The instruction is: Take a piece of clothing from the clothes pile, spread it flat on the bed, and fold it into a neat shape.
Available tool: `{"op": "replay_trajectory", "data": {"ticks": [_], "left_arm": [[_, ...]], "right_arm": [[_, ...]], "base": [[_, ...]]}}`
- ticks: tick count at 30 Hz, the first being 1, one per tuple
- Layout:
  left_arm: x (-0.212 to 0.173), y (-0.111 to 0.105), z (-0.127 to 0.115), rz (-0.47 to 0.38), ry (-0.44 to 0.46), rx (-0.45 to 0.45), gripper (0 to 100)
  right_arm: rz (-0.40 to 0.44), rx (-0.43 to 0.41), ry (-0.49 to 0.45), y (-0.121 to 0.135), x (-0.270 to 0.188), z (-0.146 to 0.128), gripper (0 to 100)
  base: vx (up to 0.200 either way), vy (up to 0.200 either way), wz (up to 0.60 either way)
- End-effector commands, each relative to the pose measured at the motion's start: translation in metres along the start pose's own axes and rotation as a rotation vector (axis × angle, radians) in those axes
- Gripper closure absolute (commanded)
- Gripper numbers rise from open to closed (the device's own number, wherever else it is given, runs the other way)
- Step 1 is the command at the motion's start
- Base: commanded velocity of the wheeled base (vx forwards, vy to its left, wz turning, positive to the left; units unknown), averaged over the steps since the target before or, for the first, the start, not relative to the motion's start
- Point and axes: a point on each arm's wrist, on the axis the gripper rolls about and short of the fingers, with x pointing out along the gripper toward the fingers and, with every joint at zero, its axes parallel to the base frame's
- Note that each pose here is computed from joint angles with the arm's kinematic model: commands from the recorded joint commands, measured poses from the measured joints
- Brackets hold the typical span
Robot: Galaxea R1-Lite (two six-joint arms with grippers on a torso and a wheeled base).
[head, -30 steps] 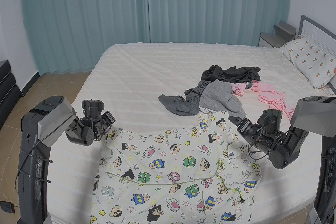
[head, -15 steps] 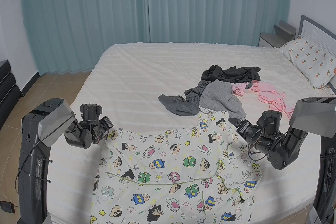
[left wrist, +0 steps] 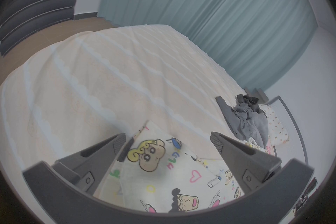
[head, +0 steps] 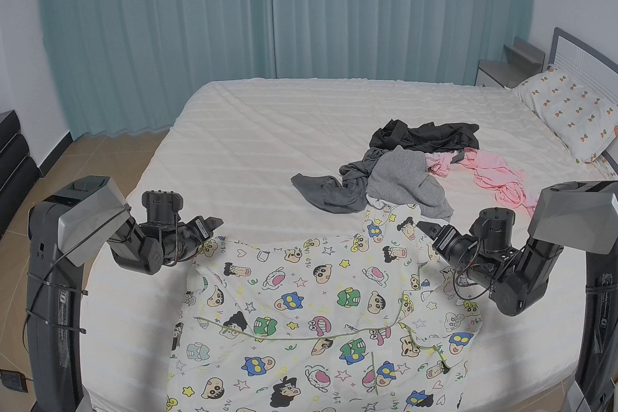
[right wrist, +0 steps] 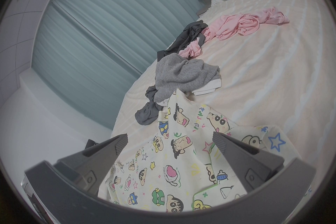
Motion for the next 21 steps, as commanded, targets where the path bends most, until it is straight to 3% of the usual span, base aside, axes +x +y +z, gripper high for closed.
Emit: {"op": "replay_trajectory", "data": {"ticks": [1, 11, 21], "left_arm": [[-0.003, -0.002, 0.002, -0.026, 0.012, 0.023, 0], [0.013, 0.008, -0.013, -0.016, 0.048, 0.097, 0], [0.016, 0.006, -0.011, -0.025, 0.04, 0.101, 0]], "right_arm": [[-0.007, -0.002, 0.006, -0.002, 0.0, -0.002, 0], [0.001, -0.003, 0.01, 0.0, 0.0, -0.004, 0], [0.002, -0.005, 0.011, 0.0, 0.0, -0.004, 0]], "base": [[0.0, 0.0, 0.0], [0.0, 0.0, 0.0], [0.0, 0.0, 0.0]]}}
